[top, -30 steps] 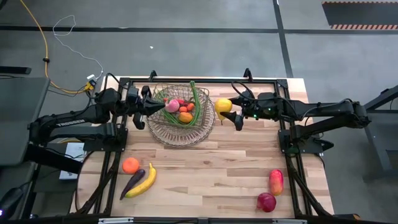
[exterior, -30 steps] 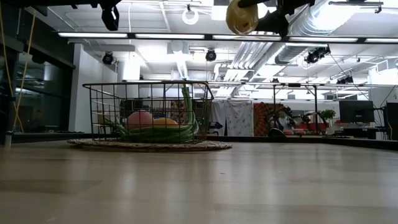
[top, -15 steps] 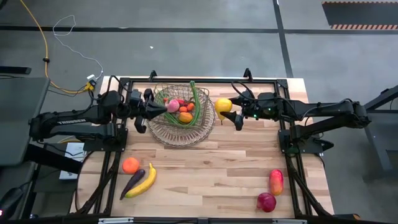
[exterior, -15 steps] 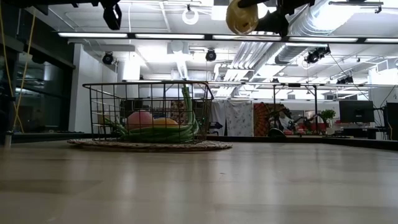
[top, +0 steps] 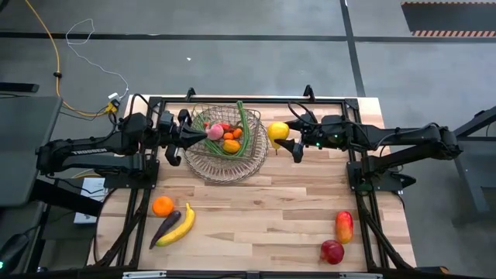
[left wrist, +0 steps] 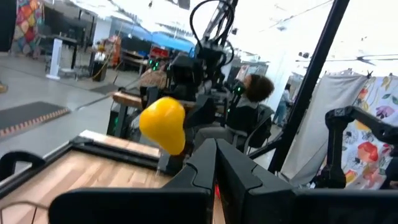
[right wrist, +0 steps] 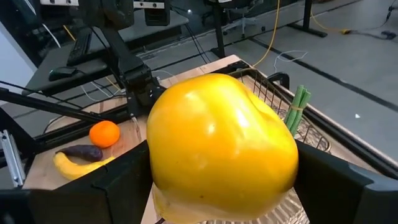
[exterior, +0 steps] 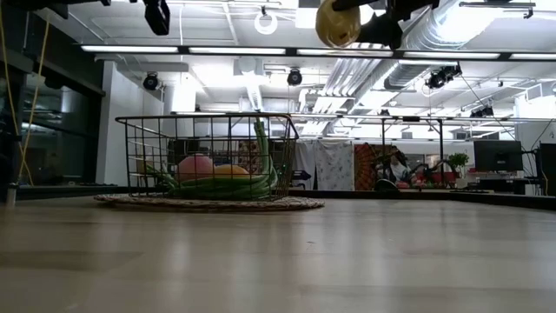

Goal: Build produce basket
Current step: Put the yellow pear into the wire basket

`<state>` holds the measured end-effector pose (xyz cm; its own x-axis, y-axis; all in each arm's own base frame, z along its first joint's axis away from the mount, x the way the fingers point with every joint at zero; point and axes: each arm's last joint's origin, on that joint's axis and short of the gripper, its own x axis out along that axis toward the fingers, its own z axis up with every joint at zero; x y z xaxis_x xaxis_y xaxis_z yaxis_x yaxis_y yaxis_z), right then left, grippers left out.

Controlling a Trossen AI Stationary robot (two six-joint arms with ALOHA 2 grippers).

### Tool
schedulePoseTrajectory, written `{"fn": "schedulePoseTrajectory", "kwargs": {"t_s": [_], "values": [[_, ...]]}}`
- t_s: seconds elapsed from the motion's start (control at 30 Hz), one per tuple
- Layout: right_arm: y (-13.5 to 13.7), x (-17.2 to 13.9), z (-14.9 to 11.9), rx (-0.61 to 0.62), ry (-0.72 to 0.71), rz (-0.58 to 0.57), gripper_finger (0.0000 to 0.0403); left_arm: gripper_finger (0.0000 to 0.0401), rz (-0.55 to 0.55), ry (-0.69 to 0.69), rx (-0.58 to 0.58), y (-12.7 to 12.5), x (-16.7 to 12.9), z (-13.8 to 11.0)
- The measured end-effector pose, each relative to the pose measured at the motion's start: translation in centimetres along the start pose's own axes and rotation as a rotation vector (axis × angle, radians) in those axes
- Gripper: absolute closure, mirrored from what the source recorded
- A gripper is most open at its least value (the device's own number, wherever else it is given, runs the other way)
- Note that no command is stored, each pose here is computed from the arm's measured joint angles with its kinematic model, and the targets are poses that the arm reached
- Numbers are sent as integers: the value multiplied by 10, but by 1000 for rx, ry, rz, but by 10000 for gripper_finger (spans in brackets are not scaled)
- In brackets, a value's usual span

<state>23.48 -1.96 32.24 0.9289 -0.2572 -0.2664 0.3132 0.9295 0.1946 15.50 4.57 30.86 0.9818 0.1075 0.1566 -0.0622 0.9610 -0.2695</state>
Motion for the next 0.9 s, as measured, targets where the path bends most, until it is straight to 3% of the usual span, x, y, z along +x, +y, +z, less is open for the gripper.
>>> {"fn": "schedulePoseTrajectory", "kwargs": {"t_s": [0.9], "values": [[0,0,0,10,-1,3,83,401,-1,-7,23,0,0,1]]}}
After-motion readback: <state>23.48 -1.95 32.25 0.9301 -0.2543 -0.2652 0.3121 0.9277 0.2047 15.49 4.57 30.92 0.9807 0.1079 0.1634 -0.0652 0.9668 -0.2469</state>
